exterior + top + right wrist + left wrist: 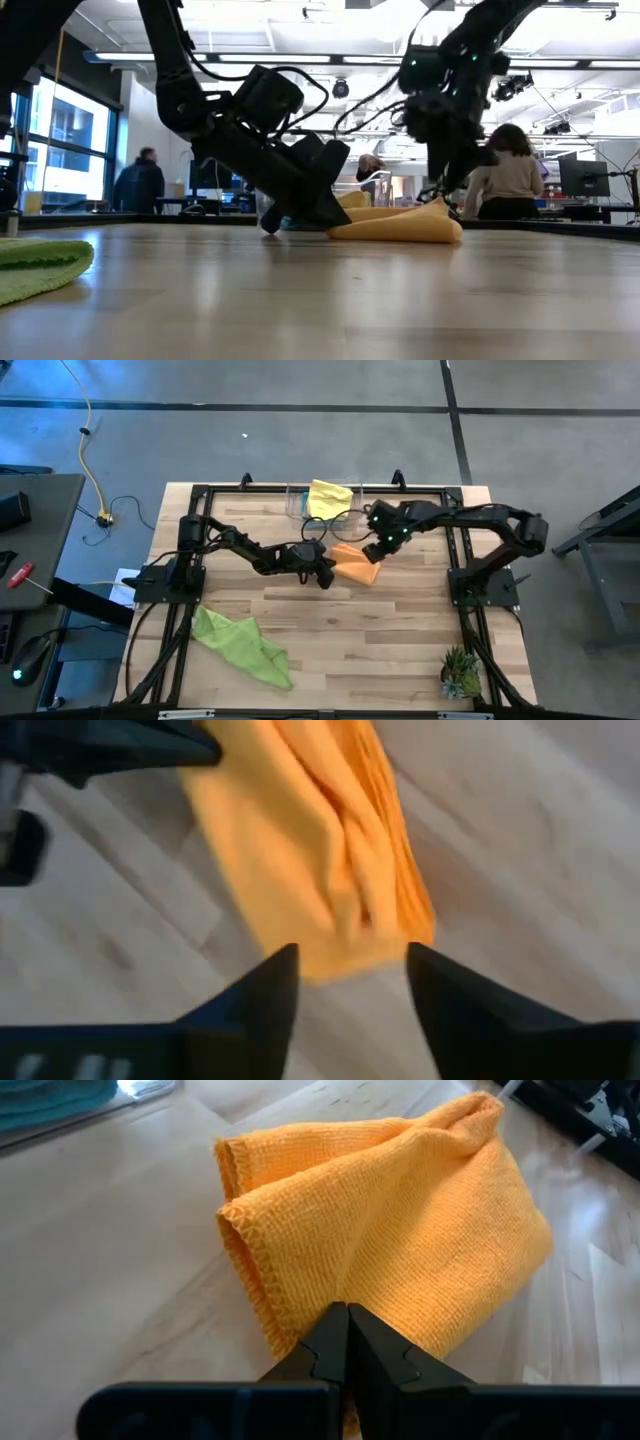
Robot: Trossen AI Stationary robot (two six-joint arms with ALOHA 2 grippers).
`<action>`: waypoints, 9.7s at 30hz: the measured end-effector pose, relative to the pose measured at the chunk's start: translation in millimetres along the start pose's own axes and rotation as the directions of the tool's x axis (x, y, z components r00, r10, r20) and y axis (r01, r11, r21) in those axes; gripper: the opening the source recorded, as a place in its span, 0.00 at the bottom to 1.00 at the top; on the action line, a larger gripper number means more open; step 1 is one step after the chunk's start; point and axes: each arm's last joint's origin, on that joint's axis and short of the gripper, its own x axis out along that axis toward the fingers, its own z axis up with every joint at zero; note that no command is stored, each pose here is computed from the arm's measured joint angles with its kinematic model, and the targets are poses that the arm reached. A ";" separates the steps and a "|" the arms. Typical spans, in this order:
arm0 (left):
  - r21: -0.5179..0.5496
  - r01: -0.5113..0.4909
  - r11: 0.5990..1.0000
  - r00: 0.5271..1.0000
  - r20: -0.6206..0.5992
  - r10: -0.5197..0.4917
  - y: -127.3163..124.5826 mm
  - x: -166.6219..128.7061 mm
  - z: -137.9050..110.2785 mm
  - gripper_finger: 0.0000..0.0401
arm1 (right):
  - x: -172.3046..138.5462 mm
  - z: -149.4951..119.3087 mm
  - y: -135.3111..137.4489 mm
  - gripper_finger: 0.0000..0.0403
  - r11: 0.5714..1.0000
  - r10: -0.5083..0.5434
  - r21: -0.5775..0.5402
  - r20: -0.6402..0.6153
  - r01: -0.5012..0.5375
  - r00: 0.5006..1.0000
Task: Fold microfiber towels
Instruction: Fold the orange towel, then put the orange towel into the transparent bin
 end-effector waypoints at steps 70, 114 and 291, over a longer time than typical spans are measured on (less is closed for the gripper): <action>0.012 0.020 1.000 0.999 -0.026 -0.020 -0.7 0.0 -0.6 0.00 | 27.2 -38.4 -27.3 0.71 0.845 -0.031 0.515 0.318 -0.145 0.948; -0.099 0.351 0.931 0.928 -0.099 -0.360 0.9 -39.3 58.4 0.20 | 5.8 -29.6 -6.5 0.01 0.953 0.122 0.185 0.492 -0.241 0.862; -0.017 -0.067 0.998 0.993 0.097 0.069 -15.6 -224.5 118.0 0.00 | 10.9 207.8 3.1 0.00 0.954 -0.242 -0.059 0.421 0.293 0.874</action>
